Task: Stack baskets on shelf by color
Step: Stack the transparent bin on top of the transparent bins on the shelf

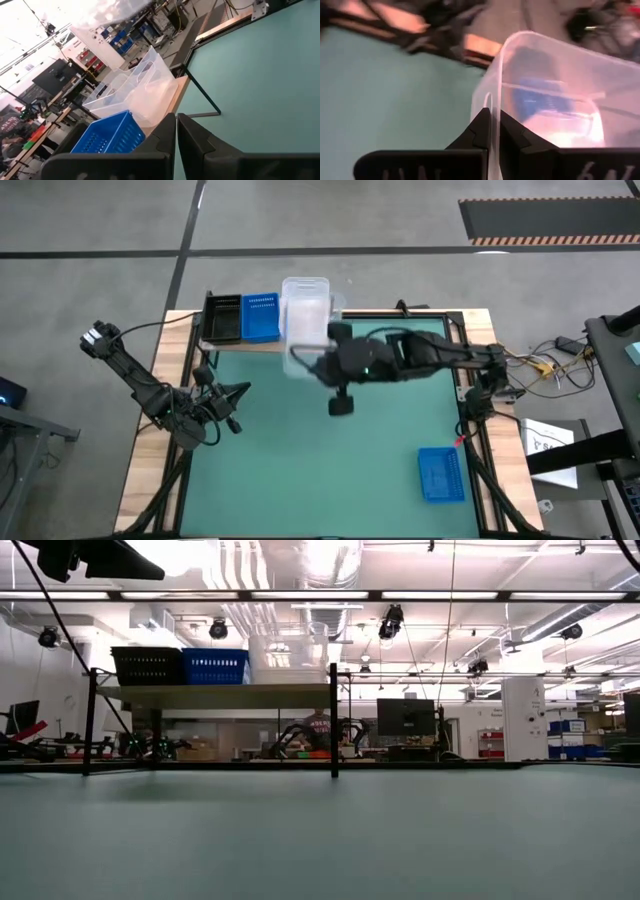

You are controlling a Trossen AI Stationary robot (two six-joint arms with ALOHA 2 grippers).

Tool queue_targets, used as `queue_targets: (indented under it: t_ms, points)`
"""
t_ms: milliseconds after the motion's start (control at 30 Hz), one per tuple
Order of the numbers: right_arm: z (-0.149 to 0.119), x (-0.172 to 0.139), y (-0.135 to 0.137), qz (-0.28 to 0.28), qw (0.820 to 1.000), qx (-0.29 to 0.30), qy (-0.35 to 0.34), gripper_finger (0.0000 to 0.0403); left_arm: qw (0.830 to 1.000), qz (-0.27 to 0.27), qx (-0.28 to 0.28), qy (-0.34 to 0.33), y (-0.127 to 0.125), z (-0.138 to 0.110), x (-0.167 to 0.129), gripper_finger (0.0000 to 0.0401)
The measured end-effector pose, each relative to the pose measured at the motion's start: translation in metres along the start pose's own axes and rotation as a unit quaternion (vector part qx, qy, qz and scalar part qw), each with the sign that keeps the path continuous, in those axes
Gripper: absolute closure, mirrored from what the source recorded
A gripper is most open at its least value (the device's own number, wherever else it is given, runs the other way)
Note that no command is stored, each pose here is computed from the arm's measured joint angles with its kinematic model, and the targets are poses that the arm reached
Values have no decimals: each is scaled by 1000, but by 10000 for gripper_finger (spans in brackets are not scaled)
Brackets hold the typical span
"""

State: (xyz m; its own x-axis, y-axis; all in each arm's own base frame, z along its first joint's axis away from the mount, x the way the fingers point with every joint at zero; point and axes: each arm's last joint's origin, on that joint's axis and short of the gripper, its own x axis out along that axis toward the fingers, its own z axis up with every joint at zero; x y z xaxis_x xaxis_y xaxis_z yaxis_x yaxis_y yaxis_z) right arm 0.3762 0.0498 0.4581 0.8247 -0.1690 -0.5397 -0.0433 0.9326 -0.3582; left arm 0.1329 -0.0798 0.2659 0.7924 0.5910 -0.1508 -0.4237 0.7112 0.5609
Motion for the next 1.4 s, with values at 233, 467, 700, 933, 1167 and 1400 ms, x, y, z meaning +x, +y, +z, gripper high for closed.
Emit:
queue_targets:
  t_ms: [233, 467, 700, 933, 1167, 1400]
  points:
    - [-12, 16, -53, -76, 997, 13, 11, 394, 1000, 0, 1, 0, 0, 0, 0, 400]
    - [-33, 50, -107, -133, 990, 11, 33, 394, 1000, 0, 4, 0, 0, 0, 0, 400]
    - [-56, 81, -136, -86, 995, 20, 41, 394, 1000, 0, 5, 1, 0, 0, 0, 400]
    - [-67, 103, -139, -66, 996, 4, 60, 394, 1000, 1, 6, 1, 0, -1, 0, 400]
    - [-71, 113, -137, -60, 996, -7, 71, 394, 1000, 2, 6, 1, 0, -1, 0, 400]
    - [-75, 116, -135, -50, 995, -16, 90, 388, 1000, 2, 6, 1, 0, -1, 0, 400]
